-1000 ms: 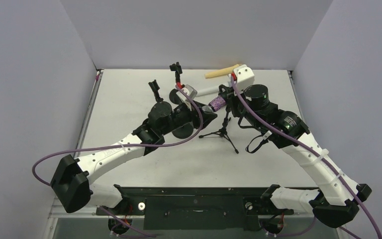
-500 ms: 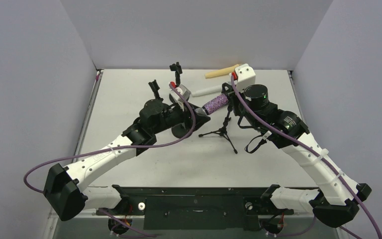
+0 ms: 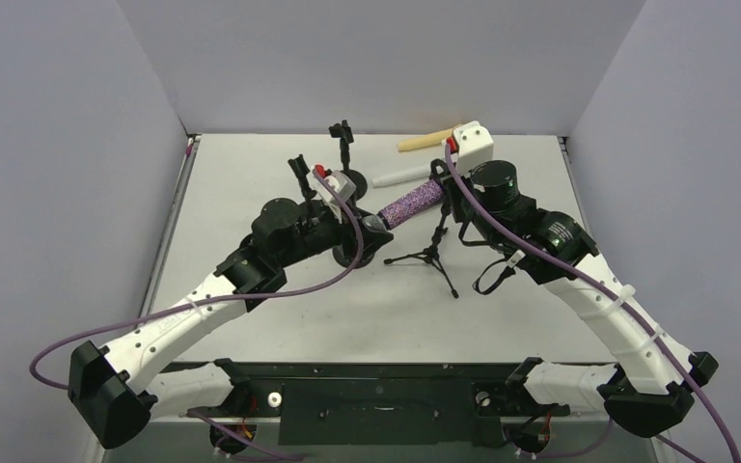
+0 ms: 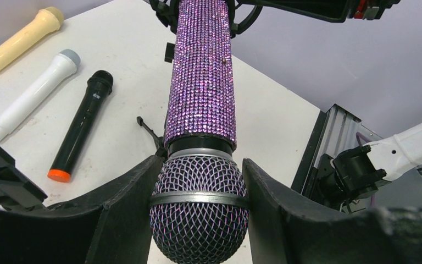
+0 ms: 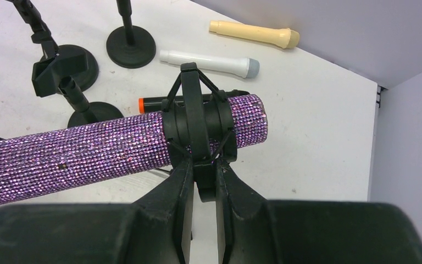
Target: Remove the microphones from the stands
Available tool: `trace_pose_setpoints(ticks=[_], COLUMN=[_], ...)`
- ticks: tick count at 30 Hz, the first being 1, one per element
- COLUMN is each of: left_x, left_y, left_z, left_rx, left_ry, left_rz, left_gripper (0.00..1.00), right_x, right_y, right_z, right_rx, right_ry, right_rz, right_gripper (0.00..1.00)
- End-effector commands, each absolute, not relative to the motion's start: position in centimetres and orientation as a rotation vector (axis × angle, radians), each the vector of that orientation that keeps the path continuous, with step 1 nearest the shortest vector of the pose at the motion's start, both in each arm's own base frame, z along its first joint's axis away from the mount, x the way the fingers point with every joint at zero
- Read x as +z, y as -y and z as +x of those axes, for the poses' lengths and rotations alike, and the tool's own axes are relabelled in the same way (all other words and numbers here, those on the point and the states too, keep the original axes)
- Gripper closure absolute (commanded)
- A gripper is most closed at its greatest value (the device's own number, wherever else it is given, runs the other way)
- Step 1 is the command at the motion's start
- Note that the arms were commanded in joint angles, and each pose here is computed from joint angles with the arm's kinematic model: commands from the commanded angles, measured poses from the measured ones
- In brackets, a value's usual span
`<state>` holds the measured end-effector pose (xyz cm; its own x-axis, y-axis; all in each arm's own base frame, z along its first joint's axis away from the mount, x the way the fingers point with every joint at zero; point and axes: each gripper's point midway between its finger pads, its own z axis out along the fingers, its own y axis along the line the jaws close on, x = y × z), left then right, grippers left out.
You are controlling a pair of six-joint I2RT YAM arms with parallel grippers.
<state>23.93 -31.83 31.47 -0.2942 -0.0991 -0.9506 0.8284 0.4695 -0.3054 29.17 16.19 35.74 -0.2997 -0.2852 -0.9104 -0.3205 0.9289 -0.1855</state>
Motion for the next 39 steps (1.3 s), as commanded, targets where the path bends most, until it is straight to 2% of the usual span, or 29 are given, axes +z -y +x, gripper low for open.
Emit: trace_pose_setpoints(ticks=[1,12,27,39], left_x=[33.6,34.4,40.0,39.2], left_y=[30.6,28.3,25.6,24.8], left_z=[21.9,20.2,18.0,18.3], left_rx=[-1.062,-1.033,-1.03,-0.987], left_ry=[-1.538,-1.512,-1.345,-1.386], left_rz=[0.704,0.704,0.647,0.628], left_gripper=[1.0,1.0,1.0,1.0], right_x=[38.2,38.9,38.9,39.2], right_y=[-13.9,-13.9,-15.1,-19.5], right_z=[30.4,30.4,30.4,29.8], right_rx=[-0.081,-0.094,-0.06,0.083], right_ry=[-1.845,-1.83,-1.826,-1.809], right_rz=[-0.324,-0.326,-0.353,-0.391], right_gripper=[1.0,1.0,1.0,1.0])
